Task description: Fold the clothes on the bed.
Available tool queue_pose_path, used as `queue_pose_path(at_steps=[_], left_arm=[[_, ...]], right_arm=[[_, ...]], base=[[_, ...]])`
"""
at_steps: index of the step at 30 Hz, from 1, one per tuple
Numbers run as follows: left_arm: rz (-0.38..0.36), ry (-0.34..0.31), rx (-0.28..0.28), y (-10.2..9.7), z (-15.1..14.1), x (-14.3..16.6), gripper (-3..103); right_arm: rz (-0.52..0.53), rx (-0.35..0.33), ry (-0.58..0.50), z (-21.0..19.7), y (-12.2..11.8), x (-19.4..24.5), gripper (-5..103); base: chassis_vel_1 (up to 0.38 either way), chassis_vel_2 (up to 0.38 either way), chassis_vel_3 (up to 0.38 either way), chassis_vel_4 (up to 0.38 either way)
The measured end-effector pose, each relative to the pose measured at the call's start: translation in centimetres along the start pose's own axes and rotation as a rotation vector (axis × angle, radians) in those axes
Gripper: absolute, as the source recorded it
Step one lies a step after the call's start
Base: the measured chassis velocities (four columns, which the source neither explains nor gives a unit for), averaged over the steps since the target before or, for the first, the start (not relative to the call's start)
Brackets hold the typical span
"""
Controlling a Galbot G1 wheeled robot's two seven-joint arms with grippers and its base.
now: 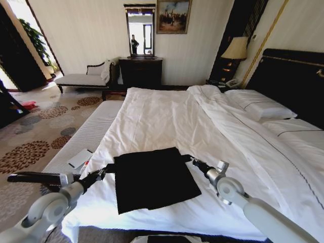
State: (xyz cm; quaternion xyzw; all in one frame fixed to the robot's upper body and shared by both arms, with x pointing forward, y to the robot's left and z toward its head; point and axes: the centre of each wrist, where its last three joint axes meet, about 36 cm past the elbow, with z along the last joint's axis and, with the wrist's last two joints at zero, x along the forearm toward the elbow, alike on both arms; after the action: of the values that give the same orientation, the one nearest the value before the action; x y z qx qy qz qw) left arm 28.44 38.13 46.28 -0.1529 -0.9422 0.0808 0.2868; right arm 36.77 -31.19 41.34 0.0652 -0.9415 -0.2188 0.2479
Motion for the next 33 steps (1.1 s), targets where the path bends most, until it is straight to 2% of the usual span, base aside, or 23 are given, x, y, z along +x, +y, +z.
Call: queue_pose_path(at_steps=[5,16,25,33], left_arm=[[-0.005,0.028,-0.033,-0.4,1.3,0.6,0],[0.017,0.013,-0.016,-1.3,1.7,0.7,0],[0.021,0.058,-0.049,-1.1,2.9,0.9,0],[0.040,0.085,-0.088,-2.5,3.2,1.9,0]], right_arm=[[0.020,0.004,0.014,1.3,-0.5,0.9,0],[0.080,-0.001,-0.009,2.6,-2.2,2.5,0],[0.107,0.006,-0.006,3.7,-2.7,3.4,0],[0.110,-0.004,-0.001,5.0,-1.8,3.2,0]], base=[[0.000,0.000,0.000,0.000],[0.000,0.000,0.000,0.000],[0.000,0.000,0.000,0.000],[0.000,0.000,0.000,0.000]])
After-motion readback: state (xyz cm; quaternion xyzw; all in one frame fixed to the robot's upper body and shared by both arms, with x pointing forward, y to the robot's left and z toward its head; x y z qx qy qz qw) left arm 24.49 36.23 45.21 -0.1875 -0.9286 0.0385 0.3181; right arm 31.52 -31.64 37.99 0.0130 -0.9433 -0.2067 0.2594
